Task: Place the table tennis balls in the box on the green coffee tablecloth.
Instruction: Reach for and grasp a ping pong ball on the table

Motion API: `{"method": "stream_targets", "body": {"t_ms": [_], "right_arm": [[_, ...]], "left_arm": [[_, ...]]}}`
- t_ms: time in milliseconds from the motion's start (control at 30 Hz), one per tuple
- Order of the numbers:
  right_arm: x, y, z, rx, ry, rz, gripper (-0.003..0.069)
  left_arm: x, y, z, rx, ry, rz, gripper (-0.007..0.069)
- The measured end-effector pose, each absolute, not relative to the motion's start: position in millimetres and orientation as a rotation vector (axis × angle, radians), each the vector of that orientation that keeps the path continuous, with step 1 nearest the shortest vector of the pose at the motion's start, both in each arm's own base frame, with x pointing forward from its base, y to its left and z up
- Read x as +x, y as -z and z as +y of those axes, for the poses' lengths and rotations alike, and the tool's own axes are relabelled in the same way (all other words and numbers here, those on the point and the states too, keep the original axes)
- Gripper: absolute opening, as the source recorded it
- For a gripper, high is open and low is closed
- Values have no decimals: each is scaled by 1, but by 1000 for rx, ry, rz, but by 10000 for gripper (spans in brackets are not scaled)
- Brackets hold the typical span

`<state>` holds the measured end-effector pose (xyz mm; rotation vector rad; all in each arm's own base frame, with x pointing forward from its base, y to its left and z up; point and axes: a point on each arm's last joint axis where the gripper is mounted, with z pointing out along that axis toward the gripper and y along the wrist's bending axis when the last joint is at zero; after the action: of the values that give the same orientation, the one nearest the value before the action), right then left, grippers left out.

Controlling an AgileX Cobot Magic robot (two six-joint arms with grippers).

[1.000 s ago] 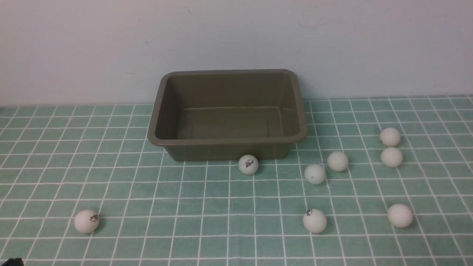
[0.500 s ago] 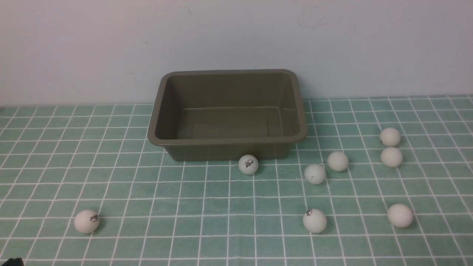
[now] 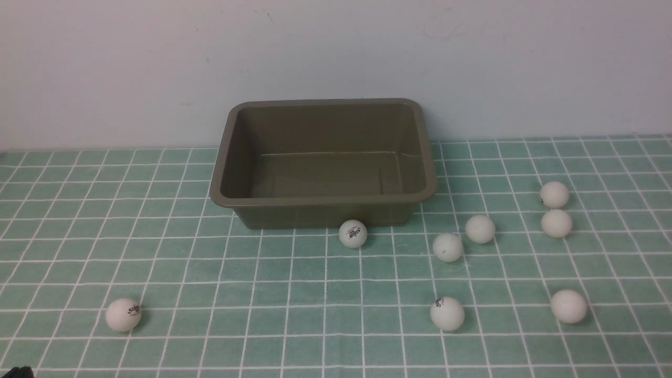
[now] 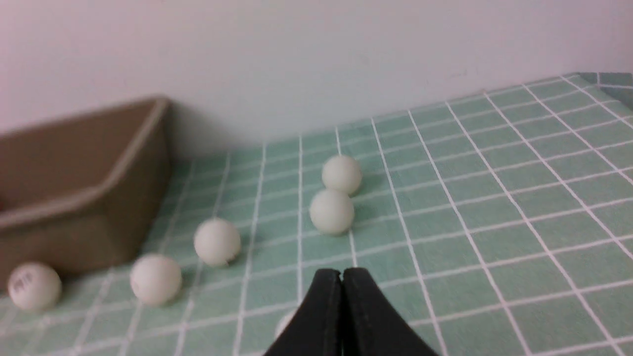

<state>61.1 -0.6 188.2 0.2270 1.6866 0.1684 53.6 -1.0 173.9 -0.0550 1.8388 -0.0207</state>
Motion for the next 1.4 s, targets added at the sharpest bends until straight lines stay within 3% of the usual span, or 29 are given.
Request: {"method": "stream_targets", "body": {"t_ms": [233,600,767,867,1033,1133,1267,1400], "right_arm": [[62,-196,-1,401,-352,1570,-11],[60,-213,-9,443,-332,1359,-11],[43,-248,-26,519,-317,877,-11],[30,-269,-27,461,-300,683,-11],[23,-328,3,24,-95,821,-11],[23,-363,7,-90,51,965,-11],[39,-392,-4,6,109,1170,-11],[66,-397,-14,103,149,1364,-11]], "left_arm": [[54,-174,-1,-55,21,1839,-5],[54,-174,-1,-55,21,1839,-5],[54,-174,-1,-55,21,1839,-5],[54,-174,-1,-55,21,1839,-5],[54,-174,-1,-55,21,1839,-5],[54,-174,-1,-55,21,1839,-5],[54,-174,-1,-55,21,1839,-5],[54,-174,-1,-55,21,1839,-5]]}}
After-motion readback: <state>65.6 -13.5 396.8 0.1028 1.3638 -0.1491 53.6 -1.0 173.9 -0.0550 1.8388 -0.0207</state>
